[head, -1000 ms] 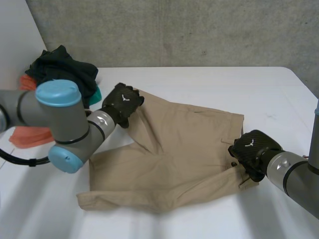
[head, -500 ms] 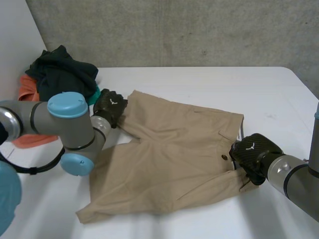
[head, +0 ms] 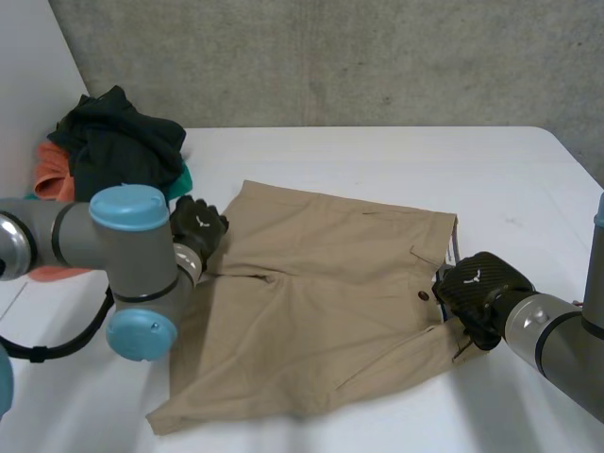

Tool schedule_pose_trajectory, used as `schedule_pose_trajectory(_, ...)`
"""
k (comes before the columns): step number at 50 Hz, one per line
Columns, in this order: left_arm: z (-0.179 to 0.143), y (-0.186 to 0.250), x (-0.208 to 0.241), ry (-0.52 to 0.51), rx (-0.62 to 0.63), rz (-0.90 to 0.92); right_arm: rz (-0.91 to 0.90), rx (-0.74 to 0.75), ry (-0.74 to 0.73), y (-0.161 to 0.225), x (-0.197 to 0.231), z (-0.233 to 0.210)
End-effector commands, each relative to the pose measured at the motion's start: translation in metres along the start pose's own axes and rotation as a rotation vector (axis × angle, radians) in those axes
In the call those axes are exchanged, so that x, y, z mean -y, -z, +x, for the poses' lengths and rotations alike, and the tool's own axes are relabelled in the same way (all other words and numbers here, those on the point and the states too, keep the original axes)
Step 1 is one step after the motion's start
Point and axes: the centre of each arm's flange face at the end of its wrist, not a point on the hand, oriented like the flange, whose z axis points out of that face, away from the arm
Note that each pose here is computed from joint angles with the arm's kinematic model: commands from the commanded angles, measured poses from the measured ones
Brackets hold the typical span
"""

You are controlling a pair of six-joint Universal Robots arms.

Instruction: Fold the laundry.

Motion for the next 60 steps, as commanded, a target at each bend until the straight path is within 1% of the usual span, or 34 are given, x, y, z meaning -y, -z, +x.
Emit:
schedule_pose_trajectory(1, -0.036, 0.021, 0.032, 0.102, 0.078, 0.079, 0.004, 0.002, -0.02, 0.0, 0.001, -0.001)
schedule_pose_trajectory(4, -0.051, 0.041, 0.04, 0.182, 0.08, 0.086, 0.009, -0.001, -0.024, 0.0, 0.001, -0.001)
schedule_pose_trajectory(5, -0.054, 0.06, 0.039, 0.236, 0.049, 0.063, 0.009, -0.003, -0.024, -0.001, 0.001, -0.001)
schedule_pose_trajectory(7, -0.052, 0.079, 0.037, 0.285, 0.0, 0.028, 0.01, -0.002, -0.023, -0.001, 0.001, -0.002)
schedule_pose_trajectory(8, -0.047, 0.097, 0.034, 0.325, -0.056, -0.006, 0.01, -0.002, -0.023, -0.001, 0.001, -0.002)
schedule_pose_trajectory(10, -0.04, 0.115, 0.029, 0.354, -0.122, -0.046, 0.015, -0.009, -0.024, -0.002, 0.002, 0.0)
schedule_pose_trajectory(11, -0.03, 0.133, 0.024, 0.367, -0.193, -0.079, 0.017, -0.015, -0.024, -0.002, 0.002, 0.0)
schedule_pose_trajectory(13, -0.019, 0.15, 0.018, 0.369, -0.26, -0.113, 0.018, -0.053, -0.026, -0.005, 0.002, 0.006)
schedule_pose_trajectory(14, -0.01, 0.167, 0.012, 0.357, -0.313, -0.145, 0.017, -0.065, -0.026, -0.005, 0.002, 0.008)
schedule_pose_trajectory(16, -0.004, 0.18, 0.003, 0.351, -0.341, -0.182, 0.005, -0.111, -0.038, -0.006, 0.001, 0.013)
schedule_pose_trajectory(21, 0.003, 0.19, -0.01, 0.353, -0.365, -0.238, -0.021, -0.16, -0.049, -0.008, -0.001, 0.018)
schedule_pose_trajectory(31, 0.009, 0.197, -0.016, 0.357, -0.396, -0.278, -0.037, -0.141, -0.048, -0.012, -0.005, 0.012)
schedule_pose_trajectory(40, -0.004, 0.201, -0.006, 0.38, -0.344, -0.219, -0.025, -0.149, -0.053, -0.014, -0.005, 0.013)
schedule_pose_trajectory(48, 0.007, 0.208, -0.02, 0.373, -0.376, -0.27, -0.02, -0.151, -0.107, -0.014, -0.005, 0.014)
schedule_pose_trajectory(51, 0.008, 0.206, -0.022, 0.371, -0.364, -0.276, -0.018, -0.157, -0.115, -0.009, -0.003, 0.017)
schedule_pose_trajectory(52, 0.008, 0.206, -0.022, 0.371, -0.359, -0.273, -0.012, -0.157, -0.117, -0.002, 0.0, 0.019)
schedule_pose_trajectory(54, 0.007, 0.204, -0.022, 0.372, -0.343, -0.263, -0.005, -0.137, -0.117, 0.004, 0.002, 0.017)
schedule_pose_trajectory(60, 0.015, 0.2, -0.028, 0.363, -0.338, -0.264, -0.024, 0.037, -0.161, 0.021, -0.003, 0.005)
